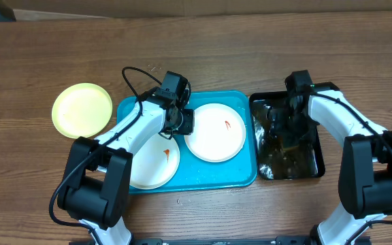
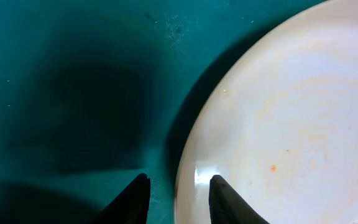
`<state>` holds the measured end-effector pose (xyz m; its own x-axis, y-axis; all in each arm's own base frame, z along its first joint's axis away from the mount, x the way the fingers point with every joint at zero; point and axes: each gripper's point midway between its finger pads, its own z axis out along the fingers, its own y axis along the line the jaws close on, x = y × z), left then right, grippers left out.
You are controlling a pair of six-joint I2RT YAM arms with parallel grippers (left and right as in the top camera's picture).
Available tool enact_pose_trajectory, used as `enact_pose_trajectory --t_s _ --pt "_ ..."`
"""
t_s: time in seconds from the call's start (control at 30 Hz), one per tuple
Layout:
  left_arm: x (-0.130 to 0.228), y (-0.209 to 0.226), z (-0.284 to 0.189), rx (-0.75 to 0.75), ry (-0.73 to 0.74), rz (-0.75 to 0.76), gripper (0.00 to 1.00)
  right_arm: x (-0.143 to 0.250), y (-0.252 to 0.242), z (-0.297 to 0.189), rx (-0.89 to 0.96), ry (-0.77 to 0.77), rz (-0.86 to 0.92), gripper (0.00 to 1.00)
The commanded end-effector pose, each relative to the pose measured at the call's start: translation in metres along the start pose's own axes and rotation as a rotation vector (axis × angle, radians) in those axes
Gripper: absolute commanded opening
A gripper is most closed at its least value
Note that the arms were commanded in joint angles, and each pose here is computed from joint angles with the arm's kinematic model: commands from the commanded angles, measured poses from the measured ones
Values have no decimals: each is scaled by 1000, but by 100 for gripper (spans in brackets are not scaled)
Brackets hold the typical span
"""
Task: Clean dirty plates on tray and stack at the side
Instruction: 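Grasp the green-yellow sponge in the black tray with the right gripper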
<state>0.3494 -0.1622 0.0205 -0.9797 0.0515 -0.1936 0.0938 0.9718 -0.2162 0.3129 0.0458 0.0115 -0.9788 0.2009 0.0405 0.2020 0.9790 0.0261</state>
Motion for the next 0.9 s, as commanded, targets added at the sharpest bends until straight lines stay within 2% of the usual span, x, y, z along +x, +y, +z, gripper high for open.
enact_pose_trajectory --t_s 0.0,0.27,0.43,0.73,0.77,0.8,0.83,0.87 --pt "0 -2 -4 -3 -14 7 34 -14 2 -14 -7 -65 -2 77" --pt "0 -2 -4 -3 -15 7 34 -23 -3 -14 26 -106 -1 77" --pt "0 -2 -4 -3 -15 7 33 -16 -5 -14 34 -79 -2 70" --pt "0 -2 -4 -3 -15 7 34 -7 -8 -8 44 -50 3 70" --pt "0 -2 -4 -3 -14 7 34 -6 -8 -7 44 -51 2 62" --pt "0 -2 -4 -3 -15 7 33 -6 -9 -5 43 -51 2 43" --pt "0 -2 -4 -3 -14 7 33 -5 -9 -3 43 -52 2 11" --pt "0 -2 -4 -3 -15 7 33 -5 -9 -1 43 -52 2 4"
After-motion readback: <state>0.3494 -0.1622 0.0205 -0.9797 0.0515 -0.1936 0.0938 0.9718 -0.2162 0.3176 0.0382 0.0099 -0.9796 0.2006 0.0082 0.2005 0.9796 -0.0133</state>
